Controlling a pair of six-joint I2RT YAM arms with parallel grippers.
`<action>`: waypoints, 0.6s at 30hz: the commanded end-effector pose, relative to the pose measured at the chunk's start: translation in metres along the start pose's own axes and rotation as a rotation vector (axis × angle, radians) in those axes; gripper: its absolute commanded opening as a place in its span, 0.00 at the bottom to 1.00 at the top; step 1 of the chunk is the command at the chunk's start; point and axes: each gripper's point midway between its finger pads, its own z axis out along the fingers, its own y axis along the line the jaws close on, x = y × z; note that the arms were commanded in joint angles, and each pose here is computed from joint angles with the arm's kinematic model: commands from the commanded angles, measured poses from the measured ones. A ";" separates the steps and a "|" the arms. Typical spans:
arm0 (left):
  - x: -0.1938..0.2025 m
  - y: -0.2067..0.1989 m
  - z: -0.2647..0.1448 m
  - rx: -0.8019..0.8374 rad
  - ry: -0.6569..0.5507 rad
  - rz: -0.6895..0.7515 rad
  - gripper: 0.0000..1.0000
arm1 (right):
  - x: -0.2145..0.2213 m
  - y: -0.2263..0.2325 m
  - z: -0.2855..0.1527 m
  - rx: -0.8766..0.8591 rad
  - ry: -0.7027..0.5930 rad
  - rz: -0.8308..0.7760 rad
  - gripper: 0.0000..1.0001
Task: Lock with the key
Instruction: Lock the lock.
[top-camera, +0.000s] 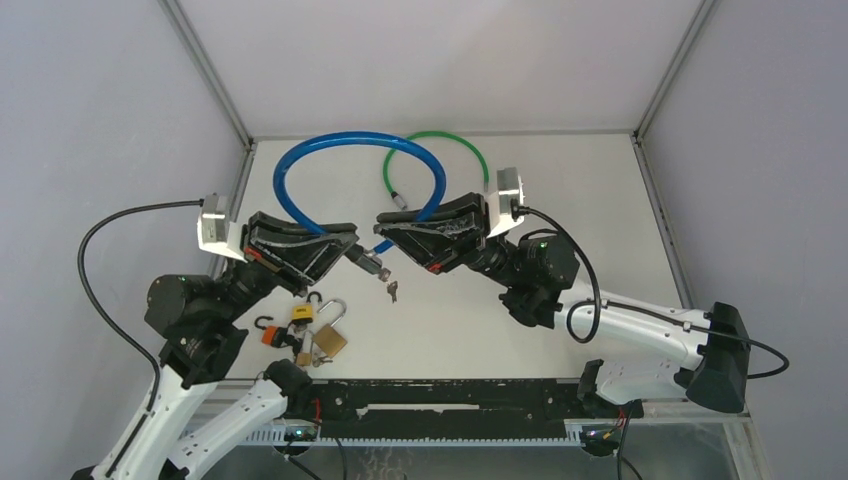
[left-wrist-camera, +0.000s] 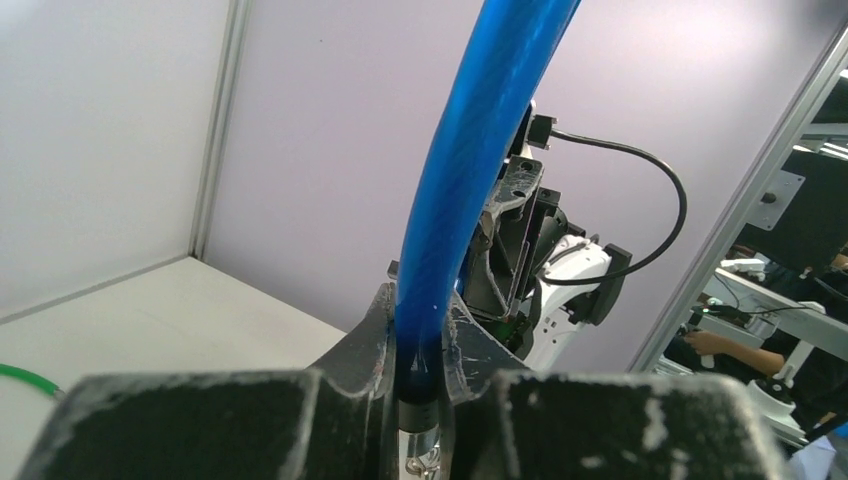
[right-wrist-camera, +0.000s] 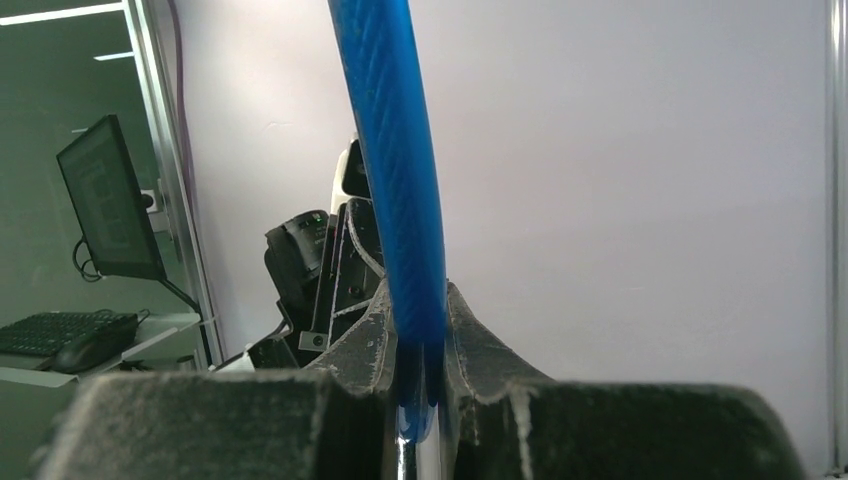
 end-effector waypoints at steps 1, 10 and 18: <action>-0.047 -0.025 -0.002 0.052 -0.141 0.092 0.00 | 0.039 0.009 -0.002 -0.033 0.149 0.050 0.15; -0.045 -0.014 -0.018 -0.010 -0.171 0.140 0.00 | 0.040 0.017 -0.010 -0.075 0.236 0.013 0.54; -0.036 -0.012 -0.023 -0.003 -0.159 0.162 0.00 | 0.044 0.020 -0.019 -0.148 0.357 -0.006 0.79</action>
